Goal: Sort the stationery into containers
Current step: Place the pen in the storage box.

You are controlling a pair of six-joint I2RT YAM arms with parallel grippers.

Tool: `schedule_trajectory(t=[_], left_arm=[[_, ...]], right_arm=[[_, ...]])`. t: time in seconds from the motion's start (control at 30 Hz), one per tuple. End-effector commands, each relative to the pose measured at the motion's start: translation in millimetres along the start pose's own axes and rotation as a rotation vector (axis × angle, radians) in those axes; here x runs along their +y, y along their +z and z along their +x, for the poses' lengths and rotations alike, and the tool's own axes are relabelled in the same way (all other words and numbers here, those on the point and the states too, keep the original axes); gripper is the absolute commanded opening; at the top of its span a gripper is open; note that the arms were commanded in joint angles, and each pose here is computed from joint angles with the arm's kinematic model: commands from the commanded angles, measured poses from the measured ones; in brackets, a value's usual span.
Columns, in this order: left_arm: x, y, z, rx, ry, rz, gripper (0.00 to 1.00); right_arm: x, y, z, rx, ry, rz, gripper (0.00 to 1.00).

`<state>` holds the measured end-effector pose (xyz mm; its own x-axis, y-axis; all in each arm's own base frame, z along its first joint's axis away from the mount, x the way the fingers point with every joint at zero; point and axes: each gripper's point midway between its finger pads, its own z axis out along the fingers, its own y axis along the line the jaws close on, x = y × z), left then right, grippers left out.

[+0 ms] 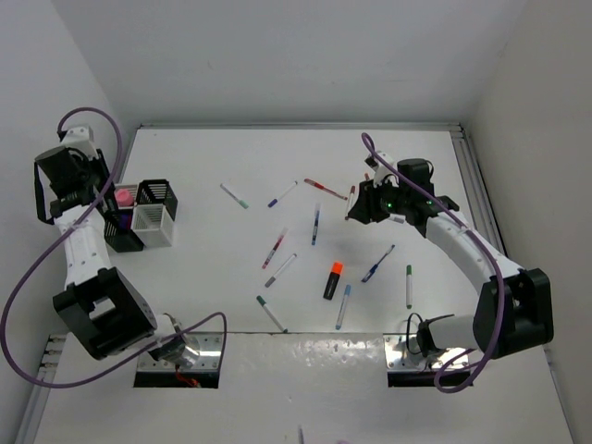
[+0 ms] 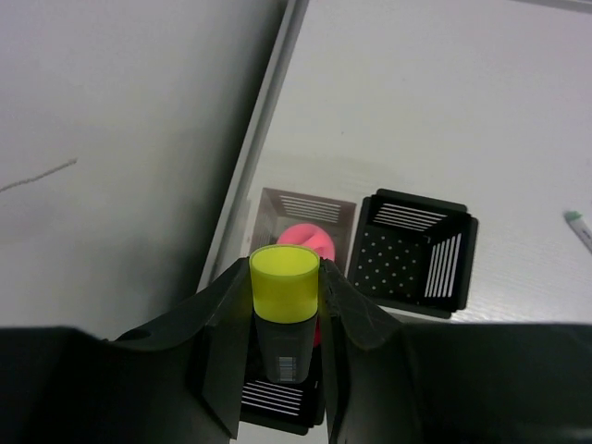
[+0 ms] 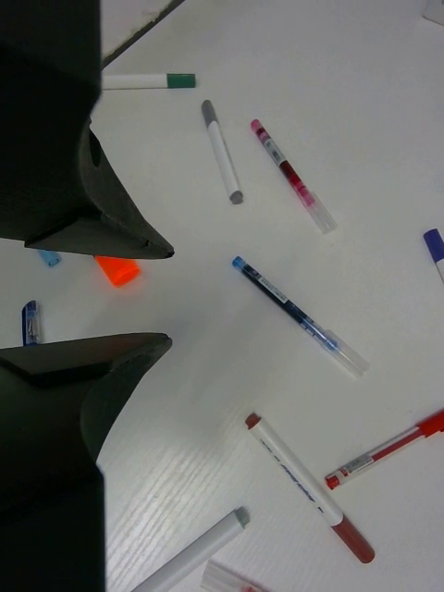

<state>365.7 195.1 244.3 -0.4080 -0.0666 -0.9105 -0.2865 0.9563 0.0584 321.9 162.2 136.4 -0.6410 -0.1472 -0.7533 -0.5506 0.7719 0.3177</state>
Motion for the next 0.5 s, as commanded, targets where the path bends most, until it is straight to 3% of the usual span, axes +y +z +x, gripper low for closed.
schedule_trajectory(t=[0.0, 0.3, 0.37, 0.4, 0.47], left_arm=[[23.0, 6.7, -0.1, -0.033, 0.022, -0.073, 0.00], [35.8, 16.7, 33.8, 0.065, 0.031, -0.064, 0.00], [34.8, 17.9, 38.8, 0.079, 0.045, -0.049, 0.12], [30.3, 18.0, 42.2, 0.083, 0.050, -0.018, 0.29], [24.4, 17.2, 57.0, 0.104, 0.056, 0.027, 0.46]], right_arm=[[0.1, 1.3, -12.5, -0.036, -0.023, -0.011, 0.37], [-2.5, 1.7, -6.2, -0.009, -0.022, -0.004, 0.37], [-4.4, -0.7, -4.5, -0.009, -0.020, 0.007, 0.38], [-5.6, -1.8, -1.0, -0.003, -0.013, 0.011, 0.38], [-8.9, -6.5, 9.6, 0.010, 0.003, 0.029, 0.39]])
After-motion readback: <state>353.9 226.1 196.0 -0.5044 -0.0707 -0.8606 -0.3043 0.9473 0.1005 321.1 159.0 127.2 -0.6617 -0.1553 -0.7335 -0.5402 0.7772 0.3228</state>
